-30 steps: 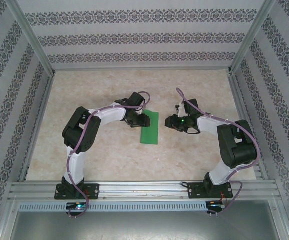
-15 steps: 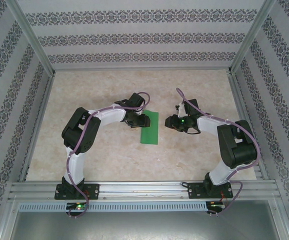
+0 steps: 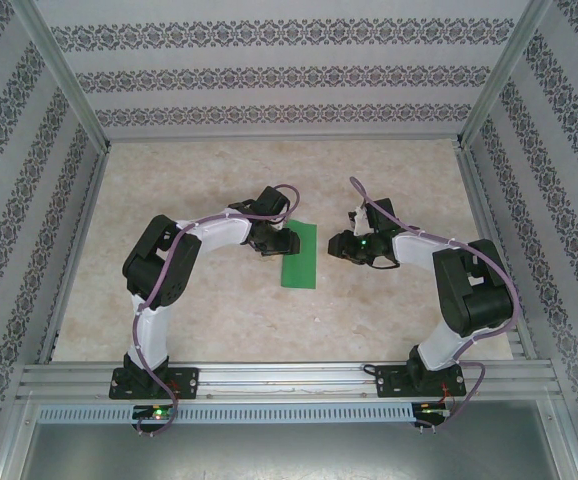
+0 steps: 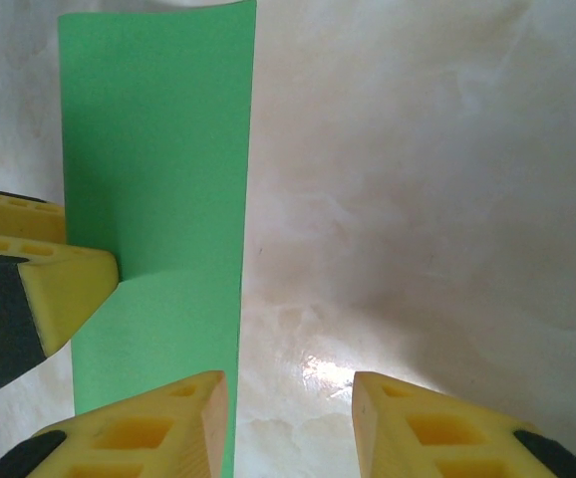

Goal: Fold a paper plane with a square sheet of paper (fold left side to right side)
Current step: Hold the square sheet of paper at the center of the table.

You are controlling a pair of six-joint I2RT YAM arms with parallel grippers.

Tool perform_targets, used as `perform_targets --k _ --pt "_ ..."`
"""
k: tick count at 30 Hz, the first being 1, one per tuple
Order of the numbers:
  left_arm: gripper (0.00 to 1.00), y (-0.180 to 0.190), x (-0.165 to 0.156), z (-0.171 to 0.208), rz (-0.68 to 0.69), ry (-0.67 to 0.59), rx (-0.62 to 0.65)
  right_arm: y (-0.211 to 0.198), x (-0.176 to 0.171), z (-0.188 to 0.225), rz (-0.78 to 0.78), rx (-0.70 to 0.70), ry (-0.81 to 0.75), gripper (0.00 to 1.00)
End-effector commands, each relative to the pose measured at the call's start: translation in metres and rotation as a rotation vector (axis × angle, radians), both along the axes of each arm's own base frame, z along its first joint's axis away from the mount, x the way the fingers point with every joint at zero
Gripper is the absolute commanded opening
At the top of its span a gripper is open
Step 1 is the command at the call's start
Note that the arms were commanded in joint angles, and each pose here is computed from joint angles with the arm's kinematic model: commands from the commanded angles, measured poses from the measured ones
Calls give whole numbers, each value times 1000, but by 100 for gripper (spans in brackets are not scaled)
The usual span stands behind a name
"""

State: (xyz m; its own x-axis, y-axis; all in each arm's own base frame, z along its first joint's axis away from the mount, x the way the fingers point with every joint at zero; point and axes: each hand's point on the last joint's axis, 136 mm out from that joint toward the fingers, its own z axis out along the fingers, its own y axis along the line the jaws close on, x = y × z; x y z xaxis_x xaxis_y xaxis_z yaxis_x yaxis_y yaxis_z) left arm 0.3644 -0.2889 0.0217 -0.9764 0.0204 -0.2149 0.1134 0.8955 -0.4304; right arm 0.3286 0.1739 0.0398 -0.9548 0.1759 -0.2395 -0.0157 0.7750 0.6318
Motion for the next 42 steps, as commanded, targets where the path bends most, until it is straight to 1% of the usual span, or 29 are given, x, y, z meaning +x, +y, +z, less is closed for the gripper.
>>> perform_targets --k 1,4,6,11,14,16,19,24,33,38,42 --pt "47 17 -31 -60 1 130 110 11 3 6 38 26 -12 38" --pt "47 17 -32 -60 0 131 111 20 2 8 61 59 -7 38" --pt "47 17 -32 -61 0 131 110 28 1 11 79 87 -1 34" --pt "47 17 -32 -61 -1 134 110 48 0 10 121 122 11 24" --pt "46 17 -33 -61 -2 135 112 58 1 9 136 139 15 16" --pt "46 17 -32 -60 -3 135 112 64 0 7 150 145 21 9" --pt "46 17 -33 -60 -6 136 112 69 -2 1 159 140 38 4" --pt "46 17 -33 -61 -7 136 112 67 -7 -13 154 117 72 3" --pt "46 16 -29 -53 -4 109 101 52 -18 -42 134 15 140 0" --pt "49 19 -20 -31 8 53 81 45 -25 -54 133 -32 172 0" --pt "56 25 -10 -3 29 -17 54 41 -28 -60 137 -61 185 0"
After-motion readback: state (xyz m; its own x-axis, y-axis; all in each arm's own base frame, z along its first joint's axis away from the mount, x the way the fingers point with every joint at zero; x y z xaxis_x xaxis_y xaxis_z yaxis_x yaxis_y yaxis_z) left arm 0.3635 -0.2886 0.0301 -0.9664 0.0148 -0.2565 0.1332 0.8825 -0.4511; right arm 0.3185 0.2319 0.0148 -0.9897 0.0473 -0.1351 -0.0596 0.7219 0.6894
